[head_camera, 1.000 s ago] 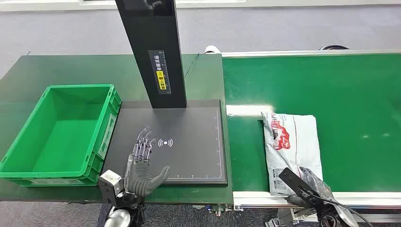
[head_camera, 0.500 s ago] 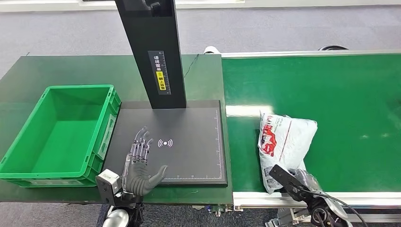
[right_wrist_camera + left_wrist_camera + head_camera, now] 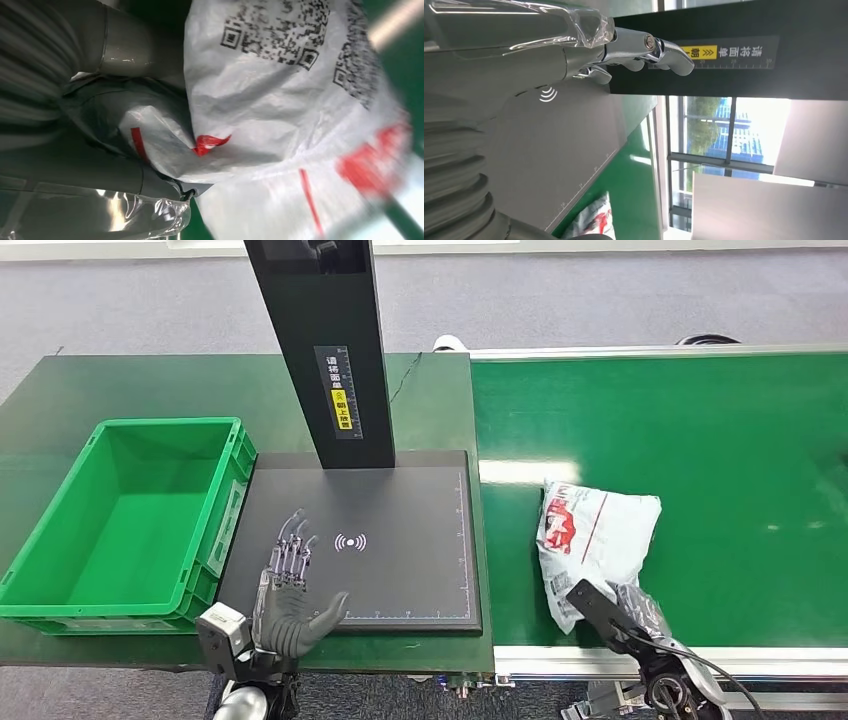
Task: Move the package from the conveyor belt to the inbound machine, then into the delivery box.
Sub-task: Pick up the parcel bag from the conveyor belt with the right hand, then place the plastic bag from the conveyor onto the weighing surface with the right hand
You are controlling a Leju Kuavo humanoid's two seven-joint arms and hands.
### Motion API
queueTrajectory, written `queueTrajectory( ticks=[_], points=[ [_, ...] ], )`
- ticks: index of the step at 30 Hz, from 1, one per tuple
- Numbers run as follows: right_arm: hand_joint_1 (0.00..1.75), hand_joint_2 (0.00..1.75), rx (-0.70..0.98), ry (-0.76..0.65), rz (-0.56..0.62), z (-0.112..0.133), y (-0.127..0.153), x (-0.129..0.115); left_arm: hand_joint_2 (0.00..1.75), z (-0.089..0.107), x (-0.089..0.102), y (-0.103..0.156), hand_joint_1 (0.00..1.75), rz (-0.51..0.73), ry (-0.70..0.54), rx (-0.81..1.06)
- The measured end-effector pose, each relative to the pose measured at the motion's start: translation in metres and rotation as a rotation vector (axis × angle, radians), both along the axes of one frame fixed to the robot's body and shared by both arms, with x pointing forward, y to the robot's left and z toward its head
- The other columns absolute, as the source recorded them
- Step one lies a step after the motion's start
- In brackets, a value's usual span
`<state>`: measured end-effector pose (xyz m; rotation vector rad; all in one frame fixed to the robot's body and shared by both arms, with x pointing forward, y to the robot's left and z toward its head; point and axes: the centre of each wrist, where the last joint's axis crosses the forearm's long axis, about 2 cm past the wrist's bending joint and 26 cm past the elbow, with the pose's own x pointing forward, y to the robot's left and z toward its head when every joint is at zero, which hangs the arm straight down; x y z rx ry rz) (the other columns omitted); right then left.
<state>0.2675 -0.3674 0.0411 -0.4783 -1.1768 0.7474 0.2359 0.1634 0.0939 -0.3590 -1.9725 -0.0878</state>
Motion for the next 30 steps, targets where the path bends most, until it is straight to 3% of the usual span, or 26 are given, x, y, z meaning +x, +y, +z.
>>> queueTrajectory(
  ticks=[6,14,21,30],
  points=[
    [1.75,1.75,0.366,-0.455,-0.182,0.032,0.008,0.009,1.75,0.000,-0.006,0.001,0.00,0.003,-0.015,-0.010],
    [1.75,1.75,0.622,-0.766,-0.295,0.050,0.021,0.001,1.75,0.003,-0.001,-0.003,0.00,-0.011,-0.043,-0.021],
    [1.75,1.75,0.677,-0.928,-0.362,0.061,0.031,-0.008,1.75,0.003,0.004,-0.006,0.00,-0.012,-0.067,-0.027],
    [1.75,1.75,0.571,-0.919,-0.159,0.075,0.080,0.023,1.75,0.009,0.012,-0.011,0.00,-0.035,-0.102,-0.011]
  ],
)
